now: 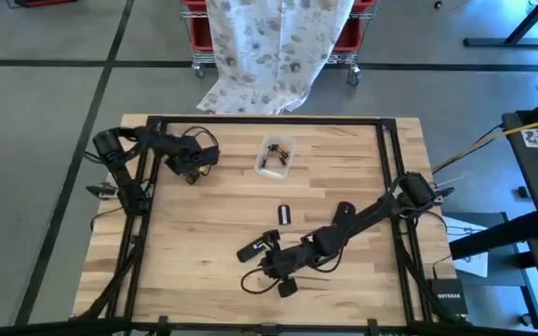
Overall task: Insert battery
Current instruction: Insert the white battery into the remote control
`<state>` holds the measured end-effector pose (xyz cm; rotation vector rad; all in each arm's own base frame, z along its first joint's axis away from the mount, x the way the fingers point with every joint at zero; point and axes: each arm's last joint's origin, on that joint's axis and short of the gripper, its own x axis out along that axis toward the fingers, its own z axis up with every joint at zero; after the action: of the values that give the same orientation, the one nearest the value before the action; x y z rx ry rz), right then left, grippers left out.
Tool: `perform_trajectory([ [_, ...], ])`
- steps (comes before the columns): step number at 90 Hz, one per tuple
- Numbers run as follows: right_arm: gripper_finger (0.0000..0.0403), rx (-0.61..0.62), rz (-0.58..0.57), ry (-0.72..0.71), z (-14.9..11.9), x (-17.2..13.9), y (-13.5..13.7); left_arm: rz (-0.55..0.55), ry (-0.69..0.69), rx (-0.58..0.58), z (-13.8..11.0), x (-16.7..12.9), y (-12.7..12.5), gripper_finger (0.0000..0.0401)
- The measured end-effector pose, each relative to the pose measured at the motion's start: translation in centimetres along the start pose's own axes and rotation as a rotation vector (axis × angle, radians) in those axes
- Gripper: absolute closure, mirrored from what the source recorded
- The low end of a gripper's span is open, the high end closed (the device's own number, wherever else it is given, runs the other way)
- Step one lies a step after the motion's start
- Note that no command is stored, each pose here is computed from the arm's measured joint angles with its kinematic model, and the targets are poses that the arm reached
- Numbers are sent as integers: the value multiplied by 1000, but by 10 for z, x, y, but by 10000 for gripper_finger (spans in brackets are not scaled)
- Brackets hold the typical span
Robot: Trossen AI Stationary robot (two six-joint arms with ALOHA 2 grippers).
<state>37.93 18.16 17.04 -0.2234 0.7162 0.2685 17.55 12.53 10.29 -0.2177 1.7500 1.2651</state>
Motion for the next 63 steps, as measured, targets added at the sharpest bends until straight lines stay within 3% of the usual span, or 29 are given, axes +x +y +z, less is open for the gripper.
perform_trajectory([
  [14, 382, 0, -1, -2, 0, 0, 0, -75, -49, 16, 1, -20, -4, 401],
  [33, 382, -16, -1, -2, 0, 0, 0, -70, -129, 103, -9, -64, -6, 401],
  [48, 381, -6, -35, -16, 1, 2, -1, -145, -231, 188, -42, -105, -12, 401],
  [63, 378, 90, -187, -89, -1, 18, -6, -199, -296, 128, -90, -124, -14, 401],
])
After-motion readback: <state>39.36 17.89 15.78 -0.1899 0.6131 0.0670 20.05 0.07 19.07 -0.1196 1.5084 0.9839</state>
